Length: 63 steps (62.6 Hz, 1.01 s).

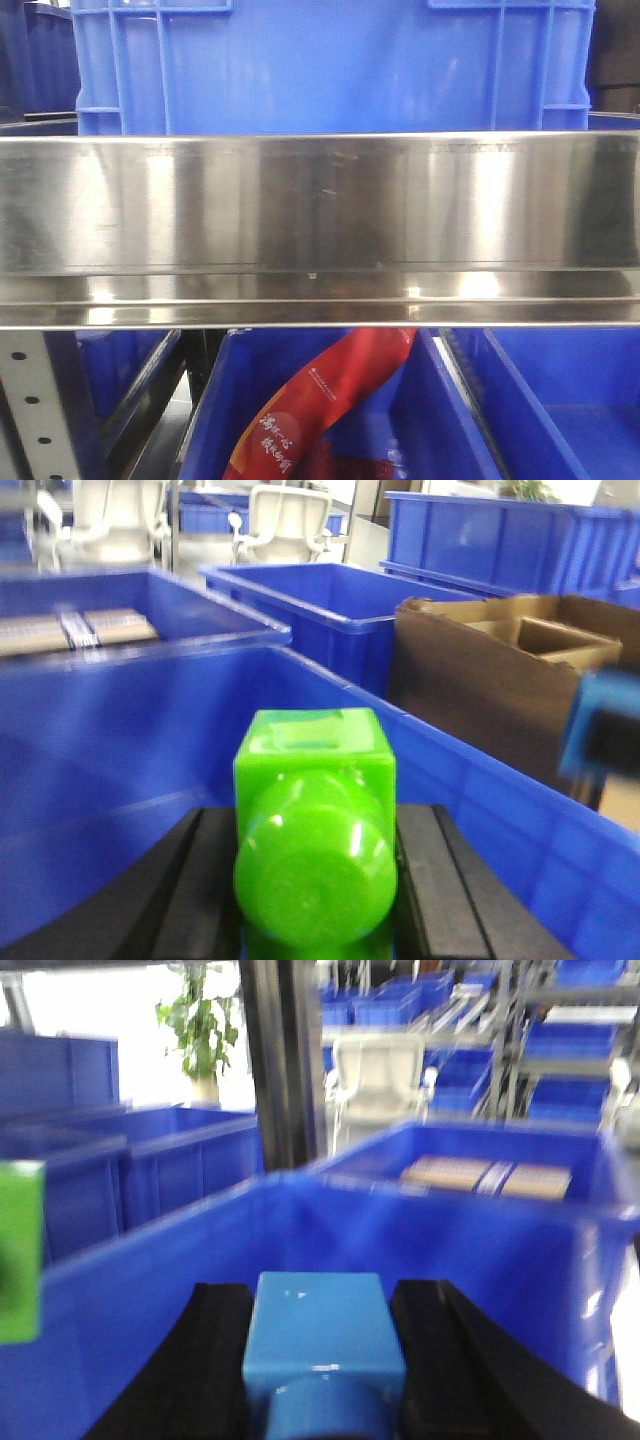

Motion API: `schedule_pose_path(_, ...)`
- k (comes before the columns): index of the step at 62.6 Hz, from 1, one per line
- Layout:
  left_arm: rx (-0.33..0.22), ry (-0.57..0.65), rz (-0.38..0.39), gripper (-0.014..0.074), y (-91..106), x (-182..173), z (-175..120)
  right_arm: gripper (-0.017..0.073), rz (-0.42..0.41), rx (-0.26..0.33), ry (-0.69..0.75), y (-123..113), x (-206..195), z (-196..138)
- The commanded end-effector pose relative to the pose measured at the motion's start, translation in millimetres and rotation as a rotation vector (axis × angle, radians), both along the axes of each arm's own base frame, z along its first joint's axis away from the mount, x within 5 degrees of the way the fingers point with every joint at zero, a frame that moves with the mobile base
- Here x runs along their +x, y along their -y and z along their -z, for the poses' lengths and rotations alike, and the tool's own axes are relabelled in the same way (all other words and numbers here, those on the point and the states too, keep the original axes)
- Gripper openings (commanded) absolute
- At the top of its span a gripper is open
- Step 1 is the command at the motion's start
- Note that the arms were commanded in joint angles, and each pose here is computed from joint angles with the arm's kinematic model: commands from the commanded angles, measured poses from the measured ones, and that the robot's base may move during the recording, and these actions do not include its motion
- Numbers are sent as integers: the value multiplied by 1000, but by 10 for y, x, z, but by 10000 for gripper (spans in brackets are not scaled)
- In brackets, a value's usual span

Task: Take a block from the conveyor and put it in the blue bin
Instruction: 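Move green block over a blue bin and open left gripper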

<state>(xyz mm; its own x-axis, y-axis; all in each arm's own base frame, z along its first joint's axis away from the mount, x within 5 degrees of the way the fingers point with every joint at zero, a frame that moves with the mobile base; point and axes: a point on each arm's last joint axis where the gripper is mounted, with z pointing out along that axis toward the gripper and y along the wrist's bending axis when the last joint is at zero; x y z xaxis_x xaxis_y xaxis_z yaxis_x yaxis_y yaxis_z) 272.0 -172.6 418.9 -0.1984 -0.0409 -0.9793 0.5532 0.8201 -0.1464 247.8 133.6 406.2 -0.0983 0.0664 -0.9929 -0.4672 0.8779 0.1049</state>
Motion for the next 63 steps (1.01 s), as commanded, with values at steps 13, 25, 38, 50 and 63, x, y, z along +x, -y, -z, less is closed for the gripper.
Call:
schedule_pose_path(13, -34, -25, -11, 132, 89, 122, 96, 74, -5, -29, -30, -99, 150, 143)
schedule_pose_path(25, -14, -44, 2, 445, 96, 113, 120, 388, -4, -24, -20, -101, 155, 136)
schedule_pose_path(38, 22, -15, 7, 316, 57, 61, 70, 244, 32, -7, 12, 19, 147, 54)
schedule_pose_path(50, 159, 72, 29, -104, -133, -223, -163, -128, 142, -2, 23, 432, 8, -145)
schedule_pose_path(63, 147, 62, -65, -111, -549, -350, -348, -159, 292, 2, 40, 868, -106, -282)
